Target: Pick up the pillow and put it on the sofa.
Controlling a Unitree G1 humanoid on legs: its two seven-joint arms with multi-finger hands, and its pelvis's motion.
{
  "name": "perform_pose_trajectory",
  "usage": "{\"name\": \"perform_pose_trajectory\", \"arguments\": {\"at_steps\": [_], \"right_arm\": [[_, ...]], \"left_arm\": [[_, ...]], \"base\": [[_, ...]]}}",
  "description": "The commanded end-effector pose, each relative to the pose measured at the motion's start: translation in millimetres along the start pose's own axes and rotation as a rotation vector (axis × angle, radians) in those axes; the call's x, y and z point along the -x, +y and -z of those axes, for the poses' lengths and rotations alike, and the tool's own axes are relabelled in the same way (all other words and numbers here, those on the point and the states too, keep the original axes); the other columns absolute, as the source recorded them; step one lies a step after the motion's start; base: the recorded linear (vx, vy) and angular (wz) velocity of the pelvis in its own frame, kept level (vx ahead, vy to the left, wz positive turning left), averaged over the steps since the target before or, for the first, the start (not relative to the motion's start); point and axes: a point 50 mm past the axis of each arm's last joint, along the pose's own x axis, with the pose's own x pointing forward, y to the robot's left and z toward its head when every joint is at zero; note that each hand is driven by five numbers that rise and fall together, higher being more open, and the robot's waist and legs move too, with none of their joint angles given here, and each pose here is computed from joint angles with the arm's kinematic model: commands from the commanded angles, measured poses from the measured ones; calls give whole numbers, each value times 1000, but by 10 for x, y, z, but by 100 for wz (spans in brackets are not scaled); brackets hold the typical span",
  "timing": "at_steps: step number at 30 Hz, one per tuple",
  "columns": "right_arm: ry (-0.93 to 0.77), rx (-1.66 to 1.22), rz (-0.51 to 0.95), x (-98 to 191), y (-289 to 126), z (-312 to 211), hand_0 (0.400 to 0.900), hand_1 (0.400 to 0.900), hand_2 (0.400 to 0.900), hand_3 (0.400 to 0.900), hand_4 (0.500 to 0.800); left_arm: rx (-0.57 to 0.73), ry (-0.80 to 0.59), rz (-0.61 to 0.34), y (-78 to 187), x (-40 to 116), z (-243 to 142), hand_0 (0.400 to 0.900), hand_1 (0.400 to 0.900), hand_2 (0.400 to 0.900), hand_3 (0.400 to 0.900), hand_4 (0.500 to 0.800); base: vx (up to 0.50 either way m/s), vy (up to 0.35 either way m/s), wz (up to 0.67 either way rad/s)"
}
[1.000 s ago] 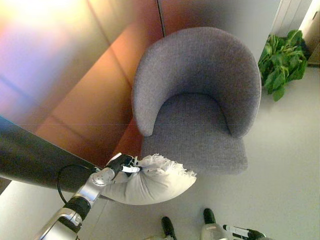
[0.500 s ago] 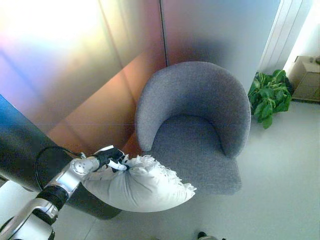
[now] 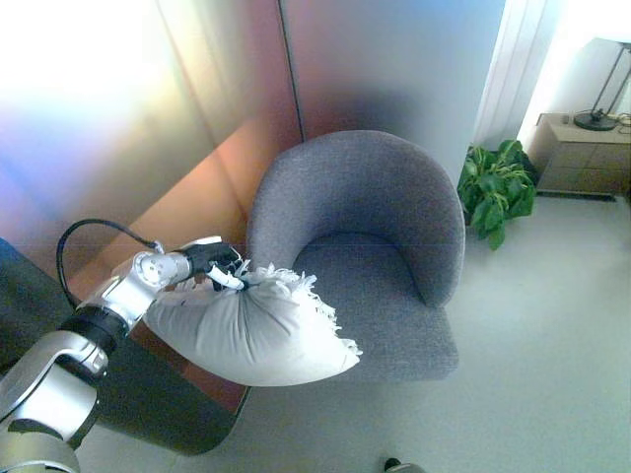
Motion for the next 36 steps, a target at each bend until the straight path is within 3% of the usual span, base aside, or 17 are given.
{"name": "perform_pose_trajectory", "arguments": {"at_steps": [1,8,15,31,32,33,36], "right_arm": [[44,-58,39,29,-156,98,900,900,900,900,800],[34,-118,28,18,-130,155,900,900,900,900,800],[41,-169,31,10,-119,255,900,900,900,900,800],[62,-188,51,54,-285,536,900,900,900,900,800],[61,-188,49,53,-279,537,900,900,900,900,800],[63,-187,47,51,-272,542,900,900,900,900,800],[68,-181,47,50,-267,553,900,900,900,900,800]], "left_arm": [[-47,-204,-383,1152,528,-715,400,400,400,400,500],[-95,-207,-405,1202,528,-972,400,400,400,400,500],[-90,-197,-381,1119,414,-1079,400,400,400,400,500],[4,-133,-457,1099,299,-957,400,400,400,400,500],[11,-134,-453,1088,284,-951,616,616,616,616,629],[10,-128,-450,1084,280,-955,900,900,900,900,800],[2,-117,-448,1057,257,-933,900,900,900,900,800]], "base": [[-39,-58,-14],[-34,-66,-14],[-5,-74,-24],[20,-43,-19],[-11,-19,-5],[-13,-24,-5],[-7,-17,-4]]}}
